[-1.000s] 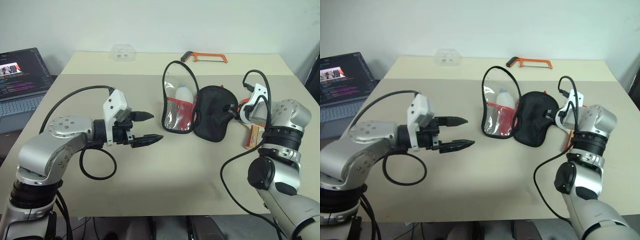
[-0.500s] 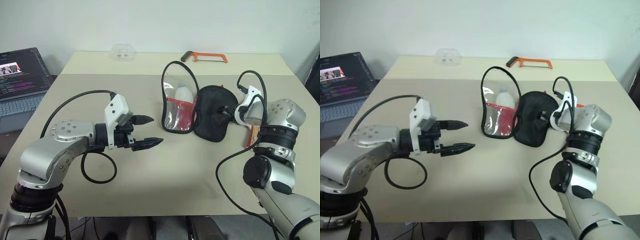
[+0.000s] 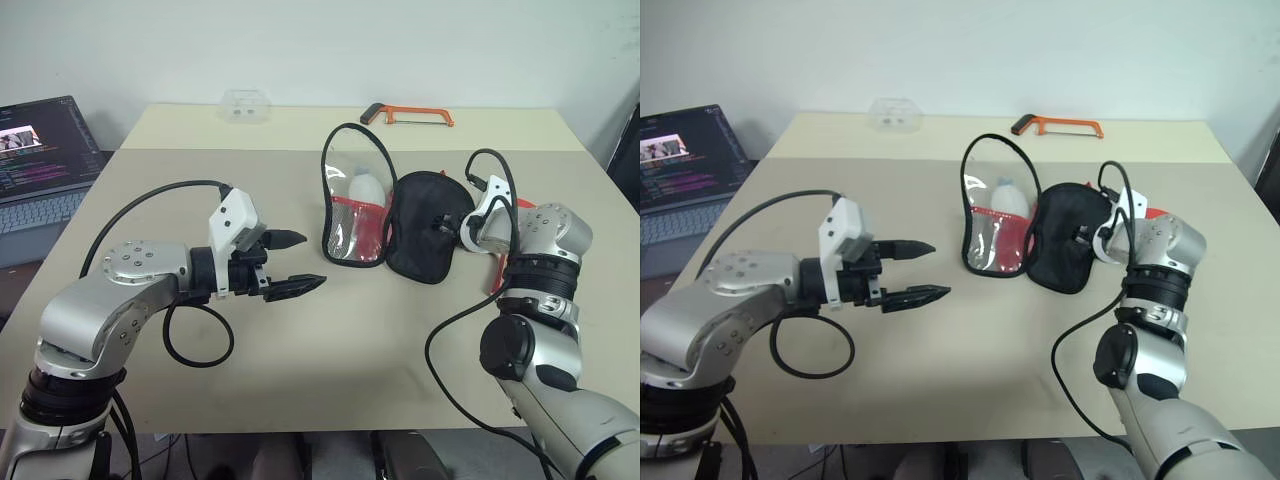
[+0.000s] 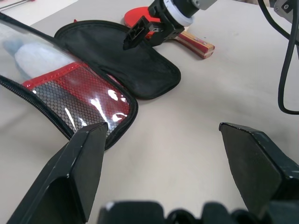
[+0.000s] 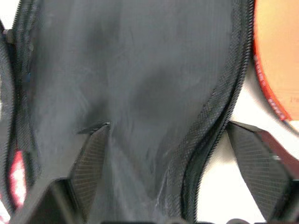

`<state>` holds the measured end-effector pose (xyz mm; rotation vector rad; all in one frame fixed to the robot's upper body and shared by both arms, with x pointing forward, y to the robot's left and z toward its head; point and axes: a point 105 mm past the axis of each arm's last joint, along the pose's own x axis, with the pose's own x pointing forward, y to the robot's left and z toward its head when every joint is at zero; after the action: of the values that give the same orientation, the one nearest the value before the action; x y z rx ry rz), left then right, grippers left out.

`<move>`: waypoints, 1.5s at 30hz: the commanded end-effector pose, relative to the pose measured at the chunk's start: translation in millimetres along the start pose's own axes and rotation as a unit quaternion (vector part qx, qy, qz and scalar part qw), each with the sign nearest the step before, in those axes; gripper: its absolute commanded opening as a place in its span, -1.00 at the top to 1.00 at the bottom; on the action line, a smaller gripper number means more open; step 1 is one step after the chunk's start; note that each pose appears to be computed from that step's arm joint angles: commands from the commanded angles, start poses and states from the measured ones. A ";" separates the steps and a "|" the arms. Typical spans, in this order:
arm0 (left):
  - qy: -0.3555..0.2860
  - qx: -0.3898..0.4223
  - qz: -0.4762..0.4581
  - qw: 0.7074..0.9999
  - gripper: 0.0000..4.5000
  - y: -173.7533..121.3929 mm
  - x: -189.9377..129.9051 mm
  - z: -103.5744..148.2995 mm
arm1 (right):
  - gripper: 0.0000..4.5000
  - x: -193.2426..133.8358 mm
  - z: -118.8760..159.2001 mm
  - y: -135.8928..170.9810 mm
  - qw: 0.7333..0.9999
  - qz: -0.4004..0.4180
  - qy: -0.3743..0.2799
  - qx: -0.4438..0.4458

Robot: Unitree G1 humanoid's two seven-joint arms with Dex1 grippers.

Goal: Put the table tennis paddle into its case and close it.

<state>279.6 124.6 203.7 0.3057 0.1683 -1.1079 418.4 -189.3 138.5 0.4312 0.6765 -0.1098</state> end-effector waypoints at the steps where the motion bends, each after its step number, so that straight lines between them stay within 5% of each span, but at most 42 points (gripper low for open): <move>1: -0.010 0.030 0.004 0.999 -0.86 -2.6 -1.5 10.6 | -0.27 4.0 3.8 0.4 1.000 -0.005 -0.010 -0.010; 9: -0.010 0.031 0.009 0.999 -0.86 -2.3 -1.3 9.8 | 0.98 11.2 10.4 1.1 0.997 -0.021 -0.028 -0.068; 10: -0.010 0.031 0.009 0.999 -0.86 -2.4 -1.1 9.8 | 1.00 12.4 11.1 1.7 0.996 -0.021 -0.031 -0.079; 18: -0.012 0.031 0.007 0.999 -0.86 -4.7 1.8 11.0 | 1.00 21.7 28.5 6.2 0.981 -0.031 -0.077 -0.174; 38: -0.014 0.033 0.022 0.999 -0.86 -5.1 2.1 12.1 | 1.00 32.1 44.2 14.9 0.965 -0.028 -0.117 -0.234; 45: -0.016 0.034 0.022 0.999 -0.86 -4.2 3.2 12.5 | 0.14 26.9 51.9 17.3 0.966 -0.023 -0.120 -0.230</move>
<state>280.1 118.8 204.8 0.3220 0.1405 -1.0684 468.0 -189.7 137.0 -0.0378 0.5186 -0.0381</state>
